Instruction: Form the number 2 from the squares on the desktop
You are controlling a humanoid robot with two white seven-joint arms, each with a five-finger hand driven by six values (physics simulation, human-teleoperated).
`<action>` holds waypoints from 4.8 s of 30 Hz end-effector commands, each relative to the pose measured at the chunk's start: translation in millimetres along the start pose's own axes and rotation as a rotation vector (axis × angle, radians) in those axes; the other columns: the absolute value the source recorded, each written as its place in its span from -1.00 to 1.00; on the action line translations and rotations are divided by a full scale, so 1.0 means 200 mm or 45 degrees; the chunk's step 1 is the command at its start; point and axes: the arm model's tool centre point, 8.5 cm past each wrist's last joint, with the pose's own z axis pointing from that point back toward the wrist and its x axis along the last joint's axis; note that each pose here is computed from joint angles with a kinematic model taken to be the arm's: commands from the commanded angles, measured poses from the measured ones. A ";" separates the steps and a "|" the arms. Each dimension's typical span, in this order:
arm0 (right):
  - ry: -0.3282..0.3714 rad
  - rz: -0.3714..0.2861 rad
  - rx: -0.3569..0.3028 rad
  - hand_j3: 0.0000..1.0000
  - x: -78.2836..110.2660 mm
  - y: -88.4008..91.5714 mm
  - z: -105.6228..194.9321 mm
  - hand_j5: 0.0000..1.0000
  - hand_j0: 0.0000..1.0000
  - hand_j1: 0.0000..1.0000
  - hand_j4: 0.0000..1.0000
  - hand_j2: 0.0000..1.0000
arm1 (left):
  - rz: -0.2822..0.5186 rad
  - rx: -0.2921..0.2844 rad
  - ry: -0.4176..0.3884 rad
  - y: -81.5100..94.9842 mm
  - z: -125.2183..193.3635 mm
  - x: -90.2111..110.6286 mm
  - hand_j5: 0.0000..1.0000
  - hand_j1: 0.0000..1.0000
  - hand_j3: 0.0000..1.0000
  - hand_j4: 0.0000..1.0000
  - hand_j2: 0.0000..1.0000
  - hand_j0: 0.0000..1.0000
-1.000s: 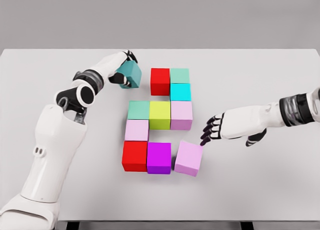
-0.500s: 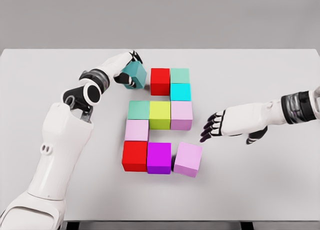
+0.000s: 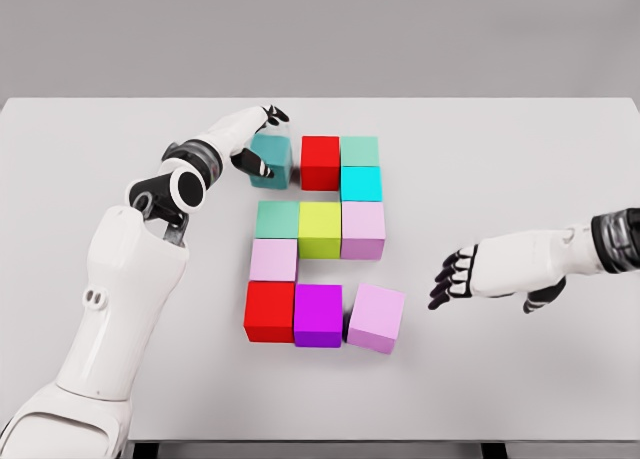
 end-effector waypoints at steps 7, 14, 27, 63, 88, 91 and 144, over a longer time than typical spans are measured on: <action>-0.070 0.012 -0.006 1.00 0.03 -0.03 -0.10 1.00 1.00 1.00 1.00 1.00 | -0.001 0.001 -0.002 0.00 0.00 0.00 0.93 0.93 0.93 0.93 0.93 0.93; -0.085 0.026 -0.015 1.00 0.04 -0.06 -0.12 1.00 1.00 1.00 1.00 1.00 | 0.001 0.009 -0.023 0.01 0.01 0.01 1.00 1.00 1.00 1.00 1.00 1.00; -0.104 0.052 -0.031 1.00 0.05 -0.10 -0.15 1.00 1.00 1.00 1.00 1.00 | -0.101 0.076 0.006 0.16 0.19 -0.22 1.00 1.00 1.00 1.00 1.00 1.00; -0.097 0.091 -0.049 1.00 0.04 -0.16 -0.16 1.00 1.00 1.00 1.00 1.00 | -0.806 -0.311 -0.051 0.09 0.21 -0.40 1.00 1.00 1.00 1.00 1.00 1.00; 0.005 -0.691 -0.829 1.00 -0.03 0.17 0.53 1.00 1.00 1.00 1.00 1.00 | -0.790 -0.481 -0.077 0.20 0.16 -0.37 1.00 1.00 1.00 1.00 1.00 1.00; 0.002 -0.760 -0.806 1.00 -0.03 0.25 0.48 1.00 1.00 1.00 1.00 1.00 | -0.790 -0.478 -0.071 0.20 0.15 -0.37 1.00 1.00 1.00 1.00 1.00 1.00; 0.088 -0.981 -1.440 1.00 0.04 0.59 0.31 1.00 1.00 1.00 1.00 1.00 | -0.785 -0.501 -0.104 0.10 0.06 -0.27 1.00 1.00 1.00 1.00 1.00 1.00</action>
